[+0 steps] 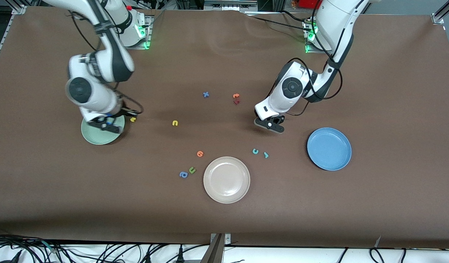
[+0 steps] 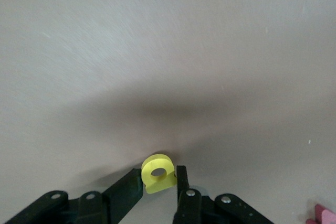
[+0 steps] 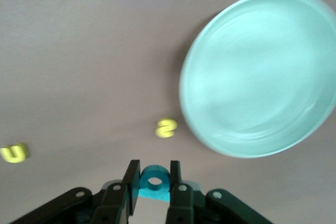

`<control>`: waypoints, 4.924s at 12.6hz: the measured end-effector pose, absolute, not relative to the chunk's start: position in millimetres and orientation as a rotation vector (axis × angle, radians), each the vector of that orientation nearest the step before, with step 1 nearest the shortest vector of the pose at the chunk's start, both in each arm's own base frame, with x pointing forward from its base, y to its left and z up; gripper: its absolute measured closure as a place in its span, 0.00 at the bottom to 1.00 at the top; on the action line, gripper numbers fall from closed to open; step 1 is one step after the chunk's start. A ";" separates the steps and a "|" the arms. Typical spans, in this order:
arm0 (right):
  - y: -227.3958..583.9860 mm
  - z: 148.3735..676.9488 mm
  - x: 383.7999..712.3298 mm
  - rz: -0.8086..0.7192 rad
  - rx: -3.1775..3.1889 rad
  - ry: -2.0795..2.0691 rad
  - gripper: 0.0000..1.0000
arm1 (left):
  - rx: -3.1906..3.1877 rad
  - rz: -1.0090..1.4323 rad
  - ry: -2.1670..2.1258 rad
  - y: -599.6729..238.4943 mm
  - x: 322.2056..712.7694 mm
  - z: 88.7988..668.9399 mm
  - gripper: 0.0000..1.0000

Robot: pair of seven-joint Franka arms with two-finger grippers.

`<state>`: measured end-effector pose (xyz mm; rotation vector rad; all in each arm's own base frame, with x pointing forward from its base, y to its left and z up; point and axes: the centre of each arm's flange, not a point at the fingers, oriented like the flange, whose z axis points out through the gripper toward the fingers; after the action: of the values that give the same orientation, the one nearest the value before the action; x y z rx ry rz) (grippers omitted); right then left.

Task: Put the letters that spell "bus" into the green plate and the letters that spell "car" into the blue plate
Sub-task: 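Open the right gripper over green plate while the left gripper opens over blue, then move the right gripper to yellow u while the left gripper grasps teal r, then grasp yellow u with the right gripper while the left gripper carries teal r, then open the right gripper over green plate while the left gripper drops teal r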

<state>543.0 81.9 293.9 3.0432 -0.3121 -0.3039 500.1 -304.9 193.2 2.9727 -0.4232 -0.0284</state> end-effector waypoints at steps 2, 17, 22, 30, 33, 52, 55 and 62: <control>28.7 287.1 547.9 -0.330 3.055 -0.179 0.74 | 2.970 0.035 -0.386 -272.2 530.9 221.8 0.67; 79.7 270.7 550.6 -0.309 3.088 -0.288 0.02 | 2.893 0.143 -0.557 -170.8 591.4 255.7 0.00; 205.9 267.3 529.4 -0.209 3.085 -0.612 0.02 | 2.850 0.173 -0.838 -259.9 611.1 226.3 0.03; 277.1 188.5 503.0 -0.171 3.105 -0.692 0.04 | 2.745 0.184 -1.220 -323.7 616.3 179.4 0.13; 278.3 177.6 500.9 -0.176 3.116 -0.641 0.30 | 2.738 0.185 -1.276 -305.1 625.2 174.1 0.14; 278.1 176.2 502.4 -0.152 3.144 -0.559 0.75 | 2.823 0.045 -1.326 -226.8 663.8 234.2 0.70; 262.9 194.4 510.9 -0.182 3.112 -0.533 0.75 | 2.829 -0.015 -1.336 -142.4 677.0 262.4 0.69; 69.7 259.9 548.6 -0.359 3.031 -0.251 0.75 | 2.744 -0.047 -1.316 -57.3 667.4 251.1 0.22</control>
<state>548.6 69.7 259.9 3.0313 -0.2510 -0.3593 667.4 -57.3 251.1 2.7435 -1.3158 -0.0467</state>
